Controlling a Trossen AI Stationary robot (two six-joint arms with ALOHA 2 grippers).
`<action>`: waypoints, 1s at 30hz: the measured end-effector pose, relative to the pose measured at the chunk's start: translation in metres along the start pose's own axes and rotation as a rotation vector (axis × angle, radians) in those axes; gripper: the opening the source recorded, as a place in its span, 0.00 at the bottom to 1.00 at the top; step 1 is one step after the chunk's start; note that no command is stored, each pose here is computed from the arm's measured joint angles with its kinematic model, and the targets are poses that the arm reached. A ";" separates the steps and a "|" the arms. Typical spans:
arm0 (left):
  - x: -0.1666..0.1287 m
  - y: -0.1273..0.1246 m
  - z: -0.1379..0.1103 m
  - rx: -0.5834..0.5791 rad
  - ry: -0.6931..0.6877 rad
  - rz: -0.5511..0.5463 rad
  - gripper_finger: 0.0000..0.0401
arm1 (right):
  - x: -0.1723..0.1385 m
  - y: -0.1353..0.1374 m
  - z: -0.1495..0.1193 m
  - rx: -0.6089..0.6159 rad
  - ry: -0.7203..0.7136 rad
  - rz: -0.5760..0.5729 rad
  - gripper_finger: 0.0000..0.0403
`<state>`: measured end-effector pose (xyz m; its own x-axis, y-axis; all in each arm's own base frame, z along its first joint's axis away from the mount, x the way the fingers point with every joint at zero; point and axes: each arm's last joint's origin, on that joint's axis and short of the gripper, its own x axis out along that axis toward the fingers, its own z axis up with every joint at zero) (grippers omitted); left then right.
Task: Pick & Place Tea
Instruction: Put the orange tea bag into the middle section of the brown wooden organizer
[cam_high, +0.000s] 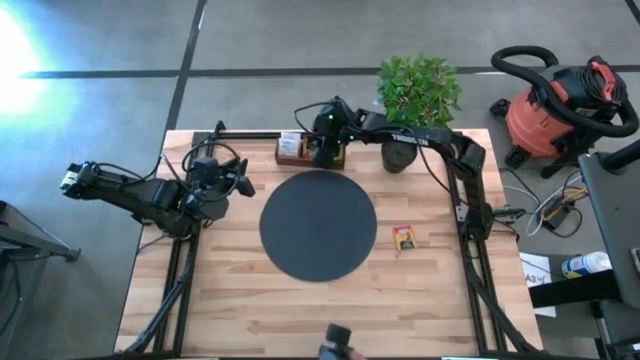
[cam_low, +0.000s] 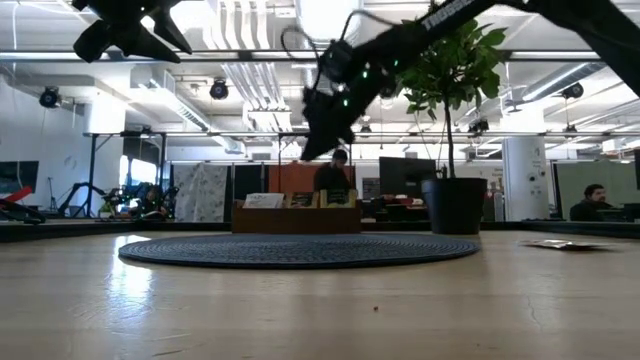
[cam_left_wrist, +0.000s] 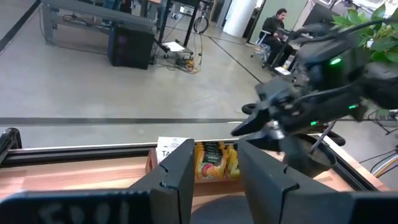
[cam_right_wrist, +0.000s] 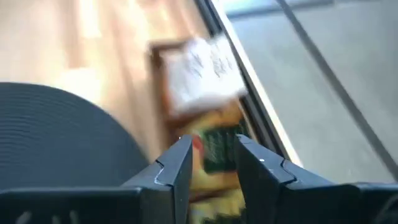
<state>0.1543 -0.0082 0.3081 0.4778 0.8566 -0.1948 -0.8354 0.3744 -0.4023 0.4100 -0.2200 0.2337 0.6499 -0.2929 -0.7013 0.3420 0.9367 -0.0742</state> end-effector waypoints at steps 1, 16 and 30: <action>0.000 0.000 0.000 0.001 0.000 0.000 0.29 | -0.006 0.004 0.005 -0.023 -0.020 0.018 0.29; 0.006 0.004 -0.022 0.074 0.034 0.001 0.29 | -0.062 0.109 -0.054 -0.081 0.480 0.504 0.27; 0.013 0.000 -0.049 0.052 0.102 -0.161 0.29 | -0.146 0.119 -0.189 0.501 0.743 0.169 0.27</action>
<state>0.1741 -0.0148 0.2616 0.6294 0.7445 -0.2227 -0.7576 0.5241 -0.3890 0.2272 -0.0298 0.1928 0.1730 0.2019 -0.9640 0.6499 0.7120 0.2658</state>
